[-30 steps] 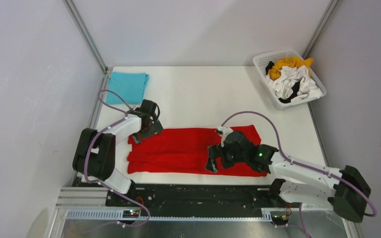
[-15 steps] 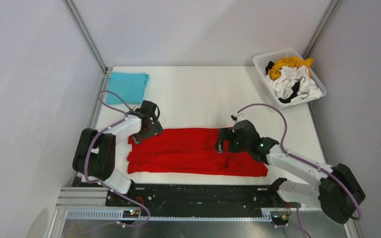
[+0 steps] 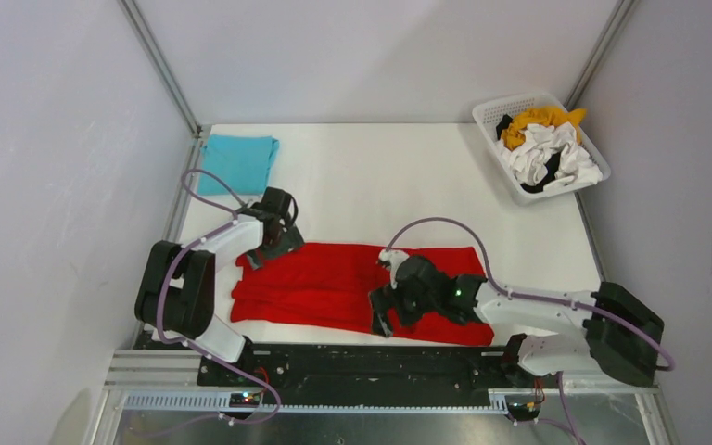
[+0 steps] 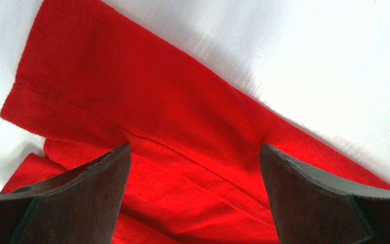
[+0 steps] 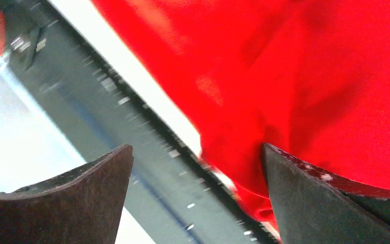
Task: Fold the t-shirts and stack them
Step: Fold the other side of the tshirt into a rectangle, then rotate the tshirt 90 degrees
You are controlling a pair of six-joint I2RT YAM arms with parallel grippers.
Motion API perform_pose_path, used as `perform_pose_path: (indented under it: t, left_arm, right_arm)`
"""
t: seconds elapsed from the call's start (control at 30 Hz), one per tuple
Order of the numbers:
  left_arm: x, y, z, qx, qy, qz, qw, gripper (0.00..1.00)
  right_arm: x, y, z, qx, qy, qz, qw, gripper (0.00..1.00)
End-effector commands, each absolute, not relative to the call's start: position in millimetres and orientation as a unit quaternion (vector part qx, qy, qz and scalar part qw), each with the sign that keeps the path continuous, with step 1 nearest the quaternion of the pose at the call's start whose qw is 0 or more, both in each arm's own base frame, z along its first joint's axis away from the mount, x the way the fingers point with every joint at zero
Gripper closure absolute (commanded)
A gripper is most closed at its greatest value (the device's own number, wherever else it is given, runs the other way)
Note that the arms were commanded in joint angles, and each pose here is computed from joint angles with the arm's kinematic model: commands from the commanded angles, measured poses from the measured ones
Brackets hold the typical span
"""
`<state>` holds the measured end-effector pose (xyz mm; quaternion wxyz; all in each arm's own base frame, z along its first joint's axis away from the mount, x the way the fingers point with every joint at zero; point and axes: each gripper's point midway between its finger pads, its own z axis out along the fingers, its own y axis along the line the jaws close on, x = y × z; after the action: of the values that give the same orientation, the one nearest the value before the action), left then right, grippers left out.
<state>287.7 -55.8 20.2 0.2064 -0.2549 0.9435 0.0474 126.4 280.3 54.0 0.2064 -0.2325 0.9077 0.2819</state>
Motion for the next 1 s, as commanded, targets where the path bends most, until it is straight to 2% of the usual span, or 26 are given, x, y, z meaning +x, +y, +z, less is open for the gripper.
perform_pose_path:
  t: [0.0,0.17,0.27,0.53,0.8,0.9,0.97]
  left_arm:
    - [297.9,-49.4,36.1,-0.259,0.935,0.047,0.239,0.0]
    - [299.2,-48.4,38.8,-0.26,0.934,0.045,0.242,0.0]
    - [299.2,-48.8,39.9,-0.261,0.933,0.042,0.243,0.0]
    - [286.7,-54.2,35.6,-0.256,0.938,0.026,0.231,0.0]
    - [284.4,-52.0,30.9,-0.256,0.939,0.034,0.225,0.0]
    - [285.7,-54.5,33.8,-0.256,0.939,0.027,0.228,0.0]
    - [286.7,-56.8,35.8,-0.258,0.938,0.02,0.229,0.0]
  right_arm:
    - [87.7,311.9,110.2,-0.293,0.856,0.369,0.214,0.01]
    - [106.8,278.5,105.3,-0.246,0.889,0.294,0.252,0.01]
    - [128.1,251.2,94.6,-0.159,0.92,0.241,0.265,0.01]
    - [141.7,188.6,37.2,0.082,0.962,0.18,0.188,0.01]
    - [122.3,145.4,0.2,0.18,0.964,0.128,0.148,0.01]
    - [142.6,150.0,2.2,0.182,0.956,0.147,0.178,0.01]
    - [173.2,146.7,5.1,0.202,0.944,0.16,0.204,0.01]
